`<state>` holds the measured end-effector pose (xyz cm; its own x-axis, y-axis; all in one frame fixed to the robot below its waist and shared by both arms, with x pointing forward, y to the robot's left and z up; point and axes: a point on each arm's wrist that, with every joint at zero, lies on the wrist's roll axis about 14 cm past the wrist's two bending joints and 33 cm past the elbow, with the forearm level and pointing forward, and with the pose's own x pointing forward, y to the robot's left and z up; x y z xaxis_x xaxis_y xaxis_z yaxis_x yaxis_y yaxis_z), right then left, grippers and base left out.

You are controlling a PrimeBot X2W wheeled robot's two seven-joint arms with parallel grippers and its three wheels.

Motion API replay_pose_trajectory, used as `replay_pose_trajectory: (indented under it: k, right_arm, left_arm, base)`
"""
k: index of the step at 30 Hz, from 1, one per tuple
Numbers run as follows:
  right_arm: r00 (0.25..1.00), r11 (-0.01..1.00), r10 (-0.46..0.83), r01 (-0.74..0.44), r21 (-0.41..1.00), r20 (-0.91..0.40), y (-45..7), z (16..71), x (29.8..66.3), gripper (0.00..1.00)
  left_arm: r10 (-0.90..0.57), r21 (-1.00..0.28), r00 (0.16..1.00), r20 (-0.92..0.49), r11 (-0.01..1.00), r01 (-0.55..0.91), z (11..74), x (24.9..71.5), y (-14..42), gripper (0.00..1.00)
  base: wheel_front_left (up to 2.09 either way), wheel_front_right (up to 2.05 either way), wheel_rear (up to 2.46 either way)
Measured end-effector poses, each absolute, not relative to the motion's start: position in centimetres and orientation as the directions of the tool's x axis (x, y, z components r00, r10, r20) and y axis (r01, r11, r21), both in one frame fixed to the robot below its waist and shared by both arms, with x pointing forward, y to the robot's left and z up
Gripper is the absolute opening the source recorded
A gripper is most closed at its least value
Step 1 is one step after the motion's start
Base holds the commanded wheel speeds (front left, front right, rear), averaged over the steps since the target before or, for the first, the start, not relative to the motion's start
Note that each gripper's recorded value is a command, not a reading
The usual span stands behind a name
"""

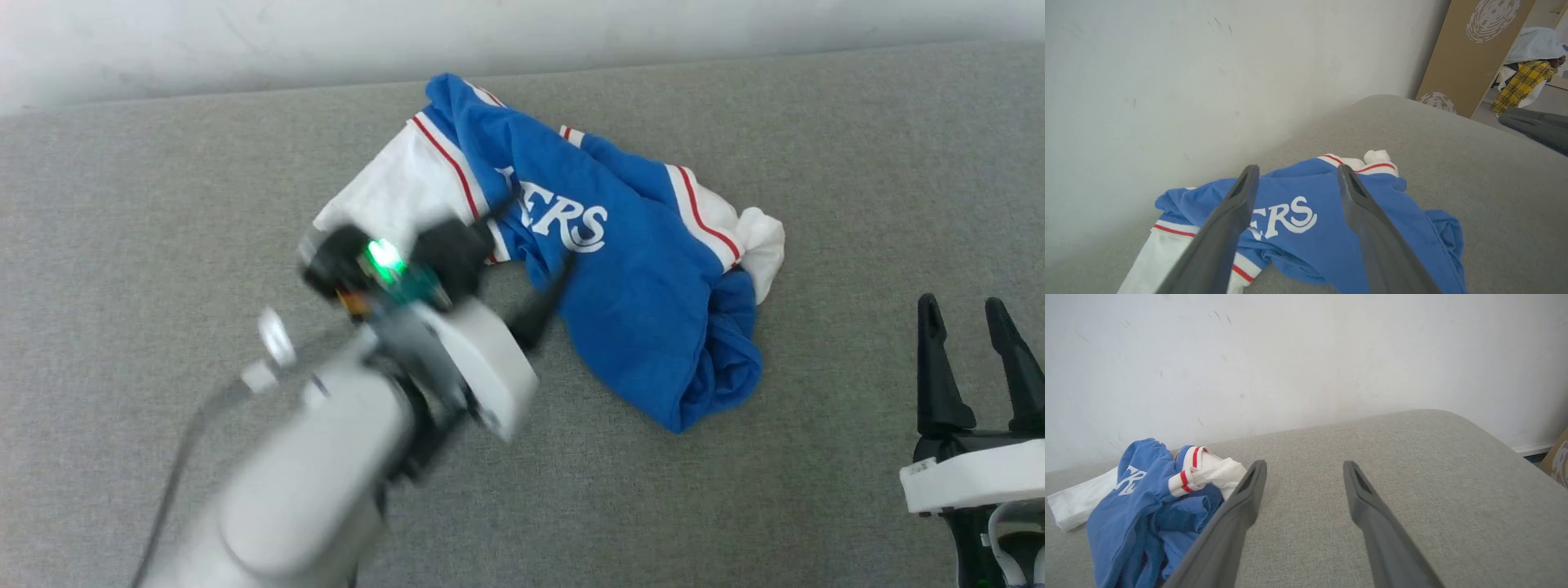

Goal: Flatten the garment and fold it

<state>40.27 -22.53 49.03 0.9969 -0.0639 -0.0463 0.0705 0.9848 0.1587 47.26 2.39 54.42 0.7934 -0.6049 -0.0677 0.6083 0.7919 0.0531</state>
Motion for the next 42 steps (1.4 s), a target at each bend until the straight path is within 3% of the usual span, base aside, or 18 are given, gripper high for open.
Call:
replay_pose_trajectory:
  k: [8,18,19,20,28,31,36,42]
  right_arm:
    - [0.997,0.984,-0.064,0.071,0.161,-0.044,-22.6,49.3,40.2,1.00]
    - [0.995,0.982,-0.093,0.099,0.159,-0.047,-23.5,49.4,39.5,1.00]
    - [0.994,0.982,-0.096,0.102,0.158,-0.048,-23.6,49.3,39.4,1.00]
    - [0.994,0.981,-0.099,0.106,0.160,-0.050,-23.7,49.3,39.3,1.00]
    - [0.993,0.980,-0.109,0.117,0.163,-0.054,-24.0,49.0,39.2,1.00]
    - [0.994,0.980,-0.101,0.108,0.165,-0.049,-23.7,49.1,39.4,1.00]
    - [0.996,0.982,-0.081,0.086,0.169,-0.039,-23.1,49.4,39.8,1.00]
    - [0.998,0.983,-0.042,0.048,0.179,-0.039,-21.8,49.5,40.3,1.00]
  left_arm:
    - [-0.694,0.005,0.629,-0.351,0.670,0.742,45.2,37.9,-3.4,1.00]
    - [-0.662,0.039,0.611,-0.434,0.664,0.746,41.3,38.4,-5.0,1.00]
    - [-0.655,0.045,0.613,-0.442,0.666,0.745,40.9,38.7,-4.9,0.73]
    - [-0.652,0.049,0.611,-0.449,0.665,0.745,40.6,38.9,-4.8,0.00]
    - [-0.657,0.045,0.645,-0.391,0.687,0.726,41.1,40.2,-4.7,0.00]
    - [-0.692,-0.021,0.638,-0.338,0.683,0.730,43.1,40.1,-5.4,0.00]
    - [-0.773,-0.202,0.579,-0.260,0.630,0.750,47.3,37.8,-6.2,0.00]
    - [-0.802,-0.236,0.450,-0.393,0.561,0.793,47.0,32.9,-3.5,0.00]
  base:
    - [0.00,0.00,0.00]
    - [0.00,0.00,0.00]
    - [0.00,0.00,0.00]
    - [0.00,0.00,0.00]
    - [0.00,0.00,0.00]
    - [0.00,0.00,0.00]
    - [0.00,0.00,0.00]
    - [0.00,0.00,0.00]
